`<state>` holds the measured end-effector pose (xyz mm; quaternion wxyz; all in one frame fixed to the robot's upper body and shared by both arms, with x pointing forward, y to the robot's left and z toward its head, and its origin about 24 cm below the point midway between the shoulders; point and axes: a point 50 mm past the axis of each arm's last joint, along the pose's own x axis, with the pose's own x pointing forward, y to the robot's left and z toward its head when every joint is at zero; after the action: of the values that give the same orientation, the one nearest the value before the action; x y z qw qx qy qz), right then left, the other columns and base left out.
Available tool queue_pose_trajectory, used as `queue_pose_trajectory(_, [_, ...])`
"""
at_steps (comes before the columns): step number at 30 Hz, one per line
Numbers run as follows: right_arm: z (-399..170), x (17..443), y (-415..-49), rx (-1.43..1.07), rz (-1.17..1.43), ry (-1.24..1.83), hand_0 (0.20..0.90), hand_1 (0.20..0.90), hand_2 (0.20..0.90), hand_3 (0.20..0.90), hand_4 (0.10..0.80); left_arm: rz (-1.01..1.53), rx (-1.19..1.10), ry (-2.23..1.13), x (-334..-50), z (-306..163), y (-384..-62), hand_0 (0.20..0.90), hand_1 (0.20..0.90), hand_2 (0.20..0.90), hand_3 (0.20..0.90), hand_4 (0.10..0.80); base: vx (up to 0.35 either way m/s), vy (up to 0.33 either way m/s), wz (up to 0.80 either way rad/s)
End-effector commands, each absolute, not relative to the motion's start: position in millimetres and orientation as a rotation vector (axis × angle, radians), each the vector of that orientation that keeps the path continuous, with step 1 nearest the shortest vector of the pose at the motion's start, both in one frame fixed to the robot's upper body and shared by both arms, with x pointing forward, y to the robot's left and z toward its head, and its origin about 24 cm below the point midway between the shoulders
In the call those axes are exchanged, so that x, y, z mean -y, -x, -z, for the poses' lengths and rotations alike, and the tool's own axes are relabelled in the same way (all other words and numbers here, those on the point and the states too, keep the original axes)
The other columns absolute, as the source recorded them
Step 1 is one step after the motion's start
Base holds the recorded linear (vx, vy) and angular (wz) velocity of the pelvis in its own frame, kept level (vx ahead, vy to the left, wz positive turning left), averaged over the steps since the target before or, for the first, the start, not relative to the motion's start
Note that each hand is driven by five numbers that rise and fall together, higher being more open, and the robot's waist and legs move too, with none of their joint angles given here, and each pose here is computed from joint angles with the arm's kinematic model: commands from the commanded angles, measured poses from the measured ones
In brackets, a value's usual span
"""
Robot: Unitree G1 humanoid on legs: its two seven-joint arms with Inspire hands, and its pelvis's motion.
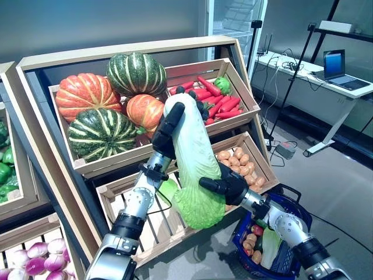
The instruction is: Put vegetables into the basket
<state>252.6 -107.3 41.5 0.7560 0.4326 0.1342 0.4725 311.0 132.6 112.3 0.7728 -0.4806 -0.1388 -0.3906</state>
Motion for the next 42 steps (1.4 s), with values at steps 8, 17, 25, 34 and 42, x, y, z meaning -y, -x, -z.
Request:
queue_pose_trajectory(8, [-142.8, 52.9, -277.6, 0.153, -1.403, -1.273, 0.3, 0.3, 0.3, 0.3, 0.4, 1.121, 0.282, 1.03, -76.2, -135.2, -317.9, 0.3, 0.3, 0.3, 0.3, 0.4, 0.0, 0.0, 0.0])
queue_pose_trajectory(17, [-130.9, 63.6, -282.0, 0.124, -1.31, -1.246, 0.3, 0.3, 0.3, 0.3, 0.4, 1.089, 0.246, 0.989, -87.2, -132.0, -321.0, 0.9, 0.9, 0.9, 0.9, 0.8, 0.0, 0.0, 0.0])
queue_pose_trajectory(25, [-82.7, 106.3, -273.8, 0.046, -1.069, -1.2, 0.3, 0.3, 0.3, 0.3, 0.4, 0.924, 0.205, 0.954, -128.8, -102.6, -316.8, 0.9, 0.9, 0.9, 0.9, 0.8, 0.0, -0.001, 0.0])
queue_pose_trajectory(34, [-29.4, 160.4, -244.8, -0.004, -0.751, -1.219, 0.3, 0.3, 0.3, 0.3, 0.4, 0.68, 0.18, 0.974, -187.2, -58.7, -297.7, 0.9, 0.9, 0.9, 0.9, 0.8, -0.002, -0.015, -0.11])
queue_pose_trajectory(42, [-12.3, 197.5, -234.6, 0.031, -0.507, -1.18, 0.3, 0.3, 0.3, 0.3, 0.4, 0.411, 0.148, 0.972, -225.4, -31.4, -282.7, 0.9, 0.9, 0.9, 0.9, 0.8, -0.004, -0.036, -0.1])
